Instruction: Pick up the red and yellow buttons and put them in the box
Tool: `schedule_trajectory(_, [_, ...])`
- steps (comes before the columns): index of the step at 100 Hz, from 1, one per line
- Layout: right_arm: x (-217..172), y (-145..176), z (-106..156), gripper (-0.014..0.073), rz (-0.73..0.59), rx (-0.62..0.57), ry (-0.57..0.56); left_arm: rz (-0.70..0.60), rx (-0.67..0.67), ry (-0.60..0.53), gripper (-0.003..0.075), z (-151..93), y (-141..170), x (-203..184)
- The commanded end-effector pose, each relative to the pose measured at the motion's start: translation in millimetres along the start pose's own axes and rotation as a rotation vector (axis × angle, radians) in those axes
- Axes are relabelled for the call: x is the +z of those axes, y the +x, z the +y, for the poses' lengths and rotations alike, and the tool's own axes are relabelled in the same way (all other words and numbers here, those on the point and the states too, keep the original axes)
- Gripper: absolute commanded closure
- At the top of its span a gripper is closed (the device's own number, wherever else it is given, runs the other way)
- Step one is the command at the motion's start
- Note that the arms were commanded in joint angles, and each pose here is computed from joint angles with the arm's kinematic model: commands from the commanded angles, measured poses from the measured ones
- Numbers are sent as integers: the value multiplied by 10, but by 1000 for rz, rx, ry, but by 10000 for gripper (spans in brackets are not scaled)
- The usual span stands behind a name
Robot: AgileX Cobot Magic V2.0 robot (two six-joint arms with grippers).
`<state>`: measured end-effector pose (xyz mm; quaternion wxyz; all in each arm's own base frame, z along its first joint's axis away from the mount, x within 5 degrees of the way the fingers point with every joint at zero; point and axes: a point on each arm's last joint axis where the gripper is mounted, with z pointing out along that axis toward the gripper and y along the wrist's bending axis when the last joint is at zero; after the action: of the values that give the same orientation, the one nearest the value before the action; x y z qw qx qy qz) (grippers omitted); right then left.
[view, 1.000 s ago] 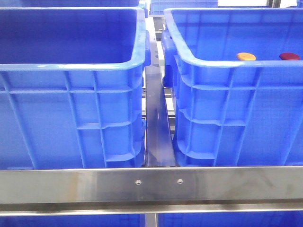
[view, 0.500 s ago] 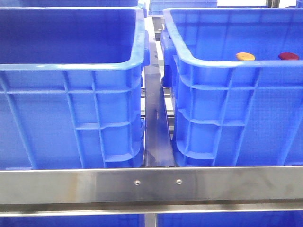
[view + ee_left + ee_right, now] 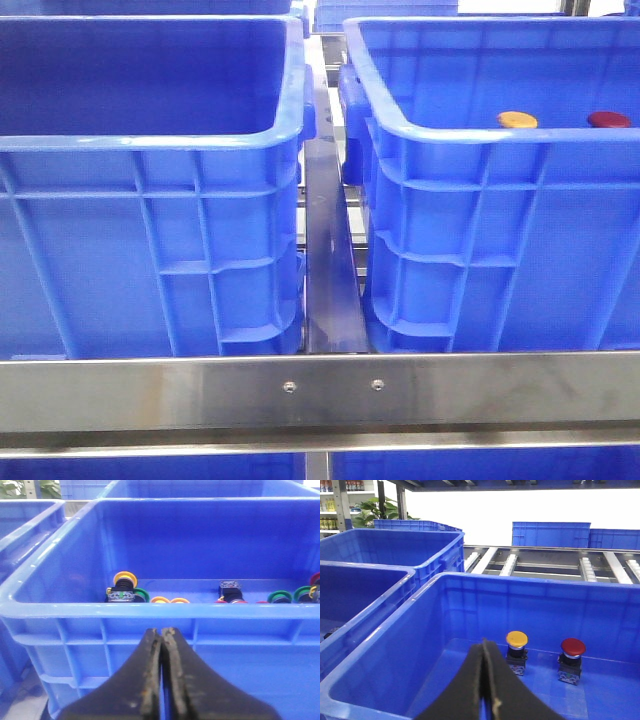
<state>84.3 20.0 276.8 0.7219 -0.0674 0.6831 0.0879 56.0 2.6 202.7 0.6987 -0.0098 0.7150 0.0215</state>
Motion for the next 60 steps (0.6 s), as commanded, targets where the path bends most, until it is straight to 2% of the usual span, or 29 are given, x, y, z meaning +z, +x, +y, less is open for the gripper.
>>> schedule_trajectory(1, [6,-114,23,659,-49,73,-26,-53,-8,-2,740,-1,93,2])
schedule_trajectory(60, [6,-114,23,659,-49,73,-26,-62,-10,5,740,-6,85,1])
